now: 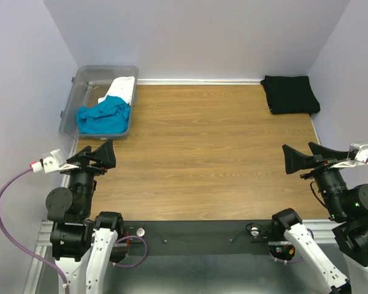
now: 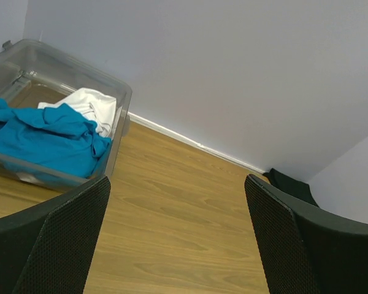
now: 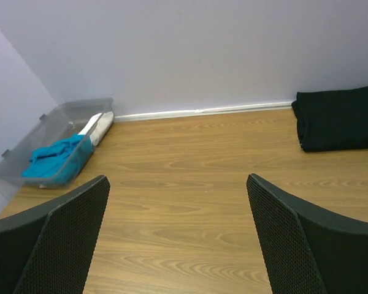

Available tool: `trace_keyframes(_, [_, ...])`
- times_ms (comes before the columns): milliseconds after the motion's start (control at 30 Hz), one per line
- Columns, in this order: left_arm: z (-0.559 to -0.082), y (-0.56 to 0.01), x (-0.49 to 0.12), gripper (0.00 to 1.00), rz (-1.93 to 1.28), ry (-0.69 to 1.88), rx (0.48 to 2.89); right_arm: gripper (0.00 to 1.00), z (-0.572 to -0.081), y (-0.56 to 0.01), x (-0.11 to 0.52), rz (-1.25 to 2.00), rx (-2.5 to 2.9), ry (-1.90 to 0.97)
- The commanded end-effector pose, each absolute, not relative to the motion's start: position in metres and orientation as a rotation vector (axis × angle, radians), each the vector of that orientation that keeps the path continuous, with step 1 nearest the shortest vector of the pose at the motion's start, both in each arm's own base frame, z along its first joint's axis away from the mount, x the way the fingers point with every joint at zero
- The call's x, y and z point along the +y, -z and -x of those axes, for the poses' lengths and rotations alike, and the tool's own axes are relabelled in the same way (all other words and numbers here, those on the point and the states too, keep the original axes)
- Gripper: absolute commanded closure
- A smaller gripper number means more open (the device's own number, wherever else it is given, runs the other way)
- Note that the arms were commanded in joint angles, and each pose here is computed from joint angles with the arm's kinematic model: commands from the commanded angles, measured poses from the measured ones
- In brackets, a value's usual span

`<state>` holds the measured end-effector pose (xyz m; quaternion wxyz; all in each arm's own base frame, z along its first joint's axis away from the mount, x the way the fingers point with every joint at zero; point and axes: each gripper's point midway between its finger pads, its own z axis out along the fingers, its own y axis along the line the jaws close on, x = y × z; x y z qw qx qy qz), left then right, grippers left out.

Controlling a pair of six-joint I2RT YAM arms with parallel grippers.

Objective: Fold and stack the t-shirts
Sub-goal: Grab the tshirt from the pile

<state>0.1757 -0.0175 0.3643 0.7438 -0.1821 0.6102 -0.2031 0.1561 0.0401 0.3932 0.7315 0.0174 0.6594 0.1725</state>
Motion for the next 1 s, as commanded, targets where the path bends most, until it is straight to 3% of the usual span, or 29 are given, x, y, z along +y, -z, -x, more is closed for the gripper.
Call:
trace_keyframes(0, [-0.193,-0.349,-0.018,0.01,0.432,0.445,1.395,0.0,-0.159,-0.379,0.047,-0.019,1.492,-0.399])
trace_keyframes(367, [-0.243,-0.318,-0.015,0.02,0.526,0.404,1.528,0.0,-0.167,-0.362,0.055,-0.011,1.544,-0.419])
trace_keyframes(600, [-0.316,-0.268,-0.01,0.02,0.627,0.283,1.772,0.0,-0.176,-0.353,0.059,-0.013,1.586,-0.415])
trace_keyframes(967, [-0.425,-0.196,0.073,0.02,0.919,-0.11,1.975,0.0,-0.187,-0.347,0.054,-0.084,1.622,-0.388])
